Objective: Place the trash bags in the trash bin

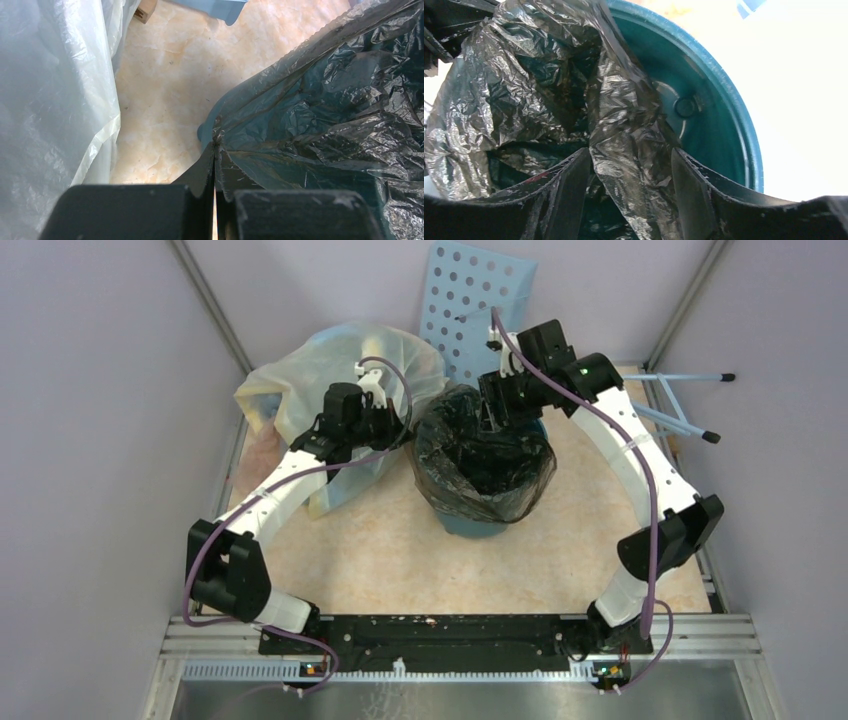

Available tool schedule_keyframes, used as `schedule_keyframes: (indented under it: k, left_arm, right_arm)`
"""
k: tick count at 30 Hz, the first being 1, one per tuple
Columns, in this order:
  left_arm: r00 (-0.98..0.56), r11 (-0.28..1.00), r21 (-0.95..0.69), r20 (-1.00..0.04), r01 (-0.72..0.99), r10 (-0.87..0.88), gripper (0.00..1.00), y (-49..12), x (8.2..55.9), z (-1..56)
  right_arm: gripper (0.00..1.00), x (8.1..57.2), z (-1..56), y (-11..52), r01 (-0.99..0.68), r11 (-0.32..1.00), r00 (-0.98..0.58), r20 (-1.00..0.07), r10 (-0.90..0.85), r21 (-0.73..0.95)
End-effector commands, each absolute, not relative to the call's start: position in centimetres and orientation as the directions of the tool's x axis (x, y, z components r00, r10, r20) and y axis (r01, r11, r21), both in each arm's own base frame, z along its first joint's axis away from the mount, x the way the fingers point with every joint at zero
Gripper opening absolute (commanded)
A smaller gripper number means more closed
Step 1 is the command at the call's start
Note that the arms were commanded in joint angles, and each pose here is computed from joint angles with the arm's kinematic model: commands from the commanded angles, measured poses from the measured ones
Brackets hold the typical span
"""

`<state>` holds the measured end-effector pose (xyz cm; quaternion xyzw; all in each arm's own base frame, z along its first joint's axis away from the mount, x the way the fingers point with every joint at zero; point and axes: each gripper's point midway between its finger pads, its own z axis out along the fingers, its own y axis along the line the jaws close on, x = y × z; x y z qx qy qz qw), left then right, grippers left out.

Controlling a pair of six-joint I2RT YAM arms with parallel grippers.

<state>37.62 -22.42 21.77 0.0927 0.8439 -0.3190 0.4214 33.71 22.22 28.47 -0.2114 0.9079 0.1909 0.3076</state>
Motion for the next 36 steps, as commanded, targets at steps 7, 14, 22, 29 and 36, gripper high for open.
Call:
schedule_keyframes:
  k: [7,14,22,29,36]
  left_arm:
    - [-0.553,0.773,-0.422,-0.825,0.473,-0.113,0.00,-22.1,37.5,24.1]
    - [-0.554,0.775,-0.424,-0.824,0.469,-0.115,0.00,-22.0,37.3,24.0]
    - [-0.546,0.767,-0.425,-0.829,0.481,-0.118,0.00,-22.1,37.1,24.2]
    - [-0.541,0.770,-0.418,-0.833,0.481,-0.114,0.00,-22.0,37.1,24.2]
    - [-0.533,0.770,-0.414,-0.838,0.486,-0.115,0.00,-22.0,37.4,24.5]
  right_arm:
    - [0.63,34.4,30.5,20.7,-0.474,0.863,-0.672,-0.705,-0.224,0.178]
    - [0.63,34.5,31.3,19.8,-0.447,0.878,-0.661,-0.725,-0.192,0.174]
    - [0.64,34.2,31.4,19.7,-0.455,0.865,-0.691,-0.696,-0.193,0.212]
    - [0.57,33.8,29.6,21.1,-0.487,0.828,-0.738,-0.638,-0.220,0.277]
    - [0.21,33.8,31.1,21.8,-0.501,0.810,-0.739,-0.637,-0.219,0.304]
